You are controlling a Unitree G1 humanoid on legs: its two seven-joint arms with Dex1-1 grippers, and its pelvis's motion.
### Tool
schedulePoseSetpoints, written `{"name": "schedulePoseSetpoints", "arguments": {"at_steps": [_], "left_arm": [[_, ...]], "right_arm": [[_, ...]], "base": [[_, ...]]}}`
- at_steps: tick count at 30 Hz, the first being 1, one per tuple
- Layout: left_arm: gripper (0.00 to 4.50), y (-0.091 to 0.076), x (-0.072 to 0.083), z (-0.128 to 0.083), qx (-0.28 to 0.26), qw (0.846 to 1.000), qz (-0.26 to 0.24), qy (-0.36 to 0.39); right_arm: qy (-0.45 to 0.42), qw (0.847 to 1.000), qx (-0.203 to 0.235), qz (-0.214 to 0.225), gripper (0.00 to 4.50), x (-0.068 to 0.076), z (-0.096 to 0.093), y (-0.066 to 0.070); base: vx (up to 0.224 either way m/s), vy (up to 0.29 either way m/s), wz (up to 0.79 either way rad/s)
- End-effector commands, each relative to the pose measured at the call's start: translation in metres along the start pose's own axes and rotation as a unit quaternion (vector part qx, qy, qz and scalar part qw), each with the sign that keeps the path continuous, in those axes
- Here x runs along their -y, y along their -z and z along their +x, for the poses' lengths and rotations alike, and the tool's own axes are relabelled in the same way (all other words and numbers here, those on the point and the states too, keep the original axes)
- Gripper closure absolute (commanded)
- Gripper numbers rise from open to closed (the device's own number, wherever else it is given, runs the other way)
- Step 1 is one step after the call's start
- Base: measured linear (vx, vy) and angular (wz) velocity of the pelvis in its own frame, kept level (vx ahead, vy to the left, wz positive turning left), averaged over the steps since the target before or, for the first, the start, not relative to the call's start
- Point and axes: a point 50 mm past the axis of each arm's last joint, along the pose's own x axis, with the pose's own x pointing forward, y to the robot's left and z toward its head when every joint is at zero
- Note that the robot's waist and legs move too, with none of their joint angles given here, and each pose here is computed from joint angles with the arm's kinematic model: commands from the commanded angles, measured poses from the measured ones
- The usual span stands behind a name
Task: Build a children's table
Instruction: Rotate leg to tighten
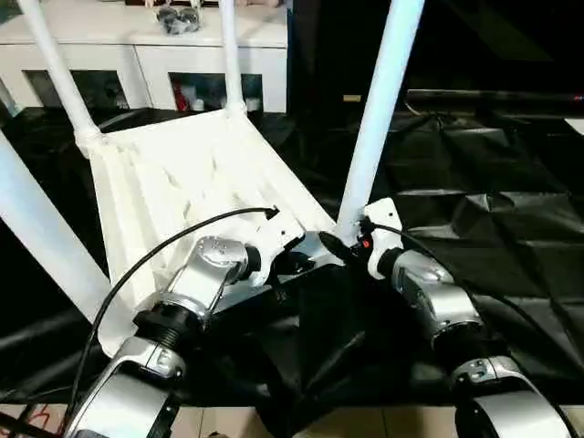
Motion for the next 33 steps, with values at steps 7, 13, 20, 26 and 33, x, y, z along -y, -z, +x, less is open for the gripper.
{"name": "schedulePoseSetpoints", "arguments": {"at_steps": [7, 13, 20, 26, 33], "left_arm": [[4.50, -0.004, 0.018, -0.007, 0.039, 0.989, 0.044, 0.133], [4.50, 0.006, 0.009, -0.026, 0.030, 0.985, 0.053, 0.163], [4.50, 0.010, 0.002, -0.040, 0.031, 0.981, 0.052, 0.182], [4.50, 0.012, 0.000, -0.043, 0.025, 0.980, 0.055, 0.192], [4.50, 0.012, -0.001, -0.040, 0.024, 0.982, 0.051, 0.179]], "right_arm": [[-0.168, 0.985, -0.015, -0.041, 0.81, -0.013, -0.010, 0.003], [-0.273, 0.960, -0.029, -0.057, 0.81, -0.010, -0.032, 0.004], [-0.332, 0.941, -0.048, -0.049, 1.16, -0.011, -0.042, 0.006], [-0.326, 0.943, -0.039, -0.049, 1.61, -0.010, -0.039, 0.003], [-0.328, 0.943, -0.039, -0.033, 1.80, -0.014, -0.041, 0.007]], "base": [[0.000, 0.000, 0.00], [0.000, 0.000, 0.00], [0.000, 0.000, 0.00], [0.000, 0.000, 0.00], [0.000, 0.000, 0.00]]}}
